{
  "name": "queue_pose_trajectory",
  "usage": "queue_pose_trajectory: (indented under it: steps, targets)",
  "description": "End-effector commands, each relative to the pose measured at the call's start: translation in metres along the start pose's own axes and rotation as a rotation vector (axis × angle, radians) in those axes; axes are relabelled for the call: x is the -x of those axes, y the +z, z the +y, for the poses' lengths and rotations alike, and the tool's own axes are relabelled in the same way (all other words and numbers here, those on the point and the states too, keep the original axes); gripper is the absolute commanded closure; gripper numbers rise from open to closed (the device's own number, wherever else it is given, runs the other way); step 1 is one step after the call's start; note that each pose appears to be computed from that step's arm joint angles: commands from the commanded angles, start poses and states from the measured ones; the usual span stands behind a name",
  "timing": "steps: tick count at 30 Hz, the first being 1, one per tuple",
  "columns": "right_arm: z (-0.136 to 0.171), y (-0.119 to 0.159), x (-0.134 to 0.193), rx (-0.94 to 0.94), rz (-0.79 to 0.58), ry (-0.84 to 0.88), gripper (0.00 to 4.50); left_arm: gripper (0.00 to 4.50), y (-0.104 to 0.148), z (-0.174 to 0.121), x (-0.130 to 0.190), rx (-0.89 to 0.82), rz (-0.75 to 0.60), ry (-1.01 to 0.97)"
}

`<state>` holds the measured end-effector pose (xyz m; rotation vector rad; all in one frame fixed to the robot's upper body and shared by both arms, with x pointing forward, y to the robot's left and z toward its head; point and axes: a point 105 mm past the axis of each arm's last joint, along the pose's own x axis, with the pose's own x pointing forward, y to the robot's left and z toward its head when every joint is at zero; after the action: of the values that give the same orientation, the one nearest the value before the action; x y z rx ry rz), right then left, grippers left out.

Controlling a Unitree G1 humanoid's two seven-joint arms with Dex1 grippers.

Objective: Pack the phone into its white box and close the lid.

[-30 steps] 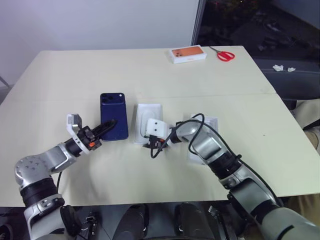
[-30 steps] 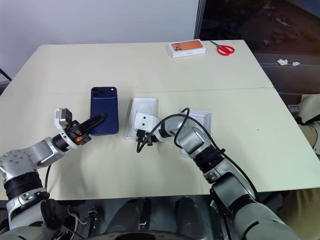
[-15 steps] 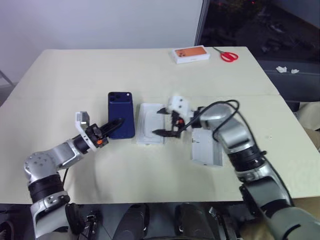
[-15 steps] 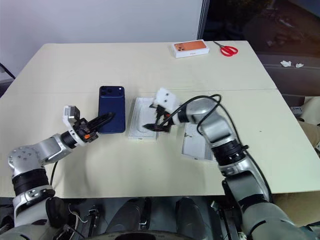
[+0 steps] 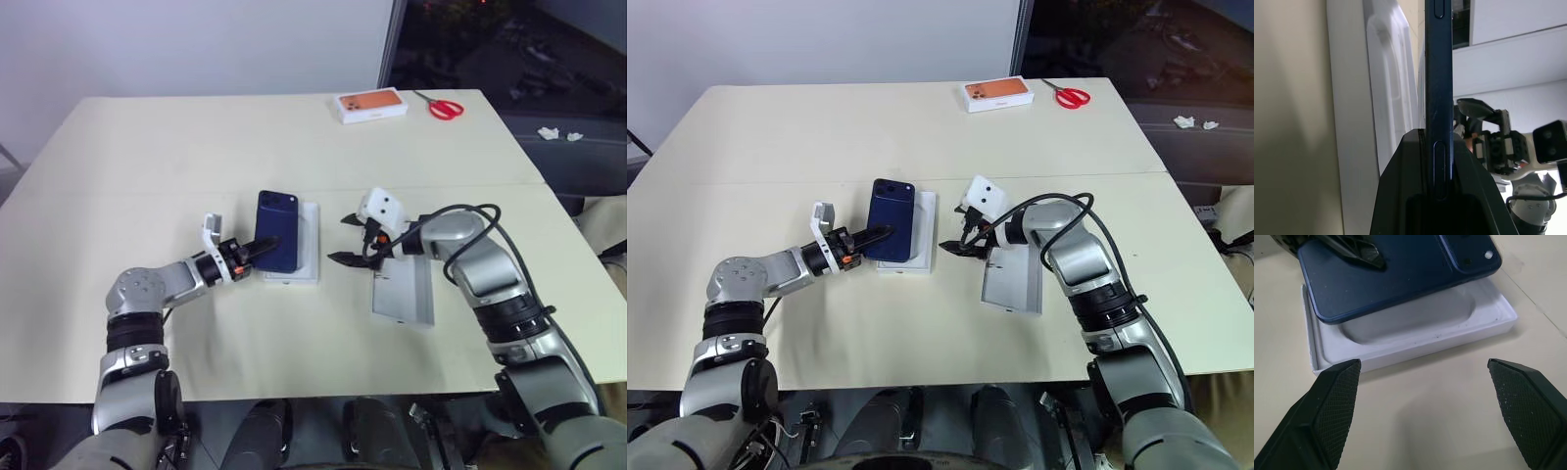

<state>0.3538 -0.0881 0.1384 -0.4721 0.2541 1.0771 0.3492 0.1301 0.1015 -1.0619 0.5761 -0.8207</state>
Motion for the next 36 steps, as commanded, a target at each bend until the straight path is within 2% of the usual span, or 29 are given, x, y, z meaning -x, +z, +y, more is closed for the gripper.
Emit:
queue_pose_trajectory:
  steps: [1,9,10,11,13,16,28,36]
  targets:
    - [-0.001,0.013,0.005,0.042,-0.035,-0.018,0.16,4.5,0.001,-0.01,-0.008,-0.026,0.011,-0.038]
    - [0.0,0.015,0.0,0.051,-0.041,-0.021,0.16,4.5,0.0,-0.014,-0.016,-0.029,0.011,-0.044]
    - [0.0,0.015,-0.001,0.052,-0.041,-0.02,0.1,3.51,-0.001,-0.013,-0.016,-0.03,0.01,-0.037]
    - [0.001,0.015,-0.001,0.052,-0.041,-0.019,0.1,3.25,-0.001,-0.013,-0.016,-0.031,0.01,-0.03]
    - [0.001,0.016,-0.002,0.052,-0.042,-0.017,0.1,2.41,-0.003,-0.012,-0.016,-0.038,0.016,-0.024]
    - [0.001,0.016,-0.003,0.052,-0.041,-0.015,0.1,0.95,-0.002,-0.015,-0.015,-0.062,0.018,-0.019]
    - [0.0,0.017,-0.008,0.054,-0.045,-0.012,0.1,0.95,0.004,-0.043,-0.009,-0.129,0.032,-0.074]
    - [0.001,0.018,-0.011,0.061,-0.048,-0.006,0.1,0.95,0.007,-0.052,0.0,-0.192,0.035,-0.056]
